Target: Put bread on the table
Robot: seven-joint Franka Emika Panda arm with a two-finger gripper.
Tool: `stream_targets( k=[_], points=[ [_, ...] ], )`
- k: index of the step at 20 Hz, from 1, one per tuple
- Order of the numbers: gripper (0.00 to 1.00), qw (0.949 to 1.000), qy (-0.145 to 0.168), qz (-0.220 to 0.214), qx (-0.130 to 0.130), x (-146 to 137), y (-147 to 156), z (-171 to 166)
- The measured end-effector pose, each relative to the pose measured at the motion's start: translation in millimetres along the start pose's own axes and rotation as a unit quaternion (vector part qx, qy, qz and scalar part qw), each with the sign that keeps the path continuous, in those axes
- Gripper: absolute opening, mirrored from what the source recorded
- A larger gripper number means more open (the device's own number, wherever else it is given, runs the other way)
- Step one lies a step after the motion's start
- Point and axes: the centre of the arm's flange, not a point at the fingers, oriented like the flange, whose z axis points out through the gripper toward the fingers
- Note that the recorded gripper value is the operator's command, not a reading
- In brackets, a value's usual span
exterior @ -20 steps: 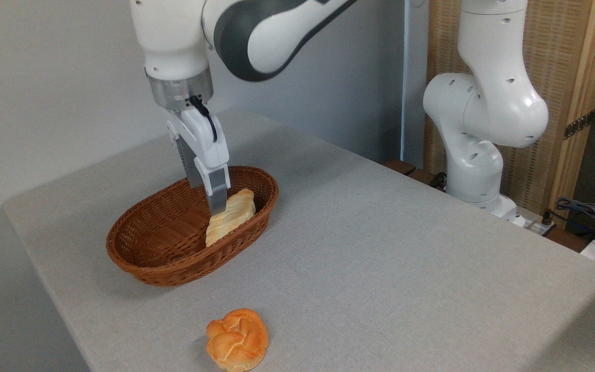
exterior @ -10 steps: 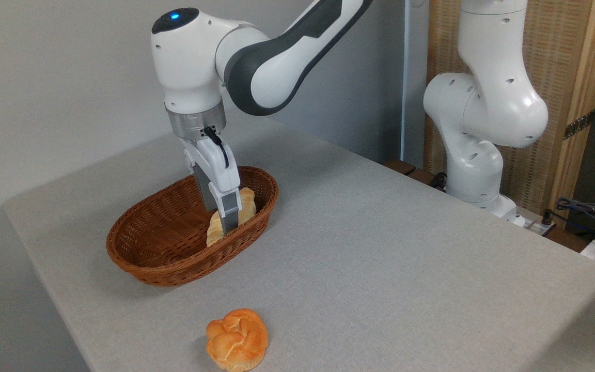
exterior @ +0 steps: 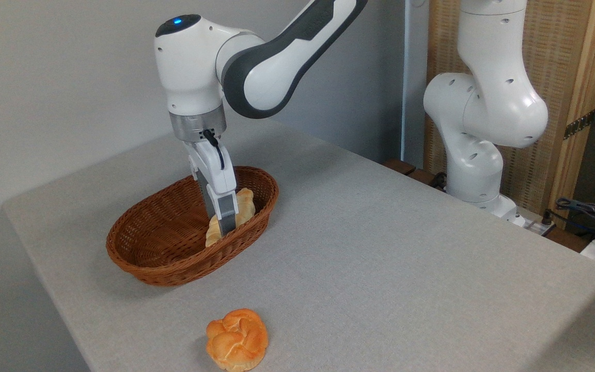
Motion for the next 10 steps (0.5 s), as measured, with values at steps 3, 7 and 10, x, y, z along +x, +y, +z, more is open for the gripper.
stream_targets(
  k=[3, 7, 10],
  points=[
    [0.21, 1.0, 0.0, 0.0, 0.0, 0.0, 0.0, 0.0],
    [0.16, 1.0, 0.0, 0.0, 0.0, -0.1, -0.1, 0.3],
    [0.08, 1.0, -0.001, 0.001, 0.001, -0.2, -0.2, 0.3]
  ],
)
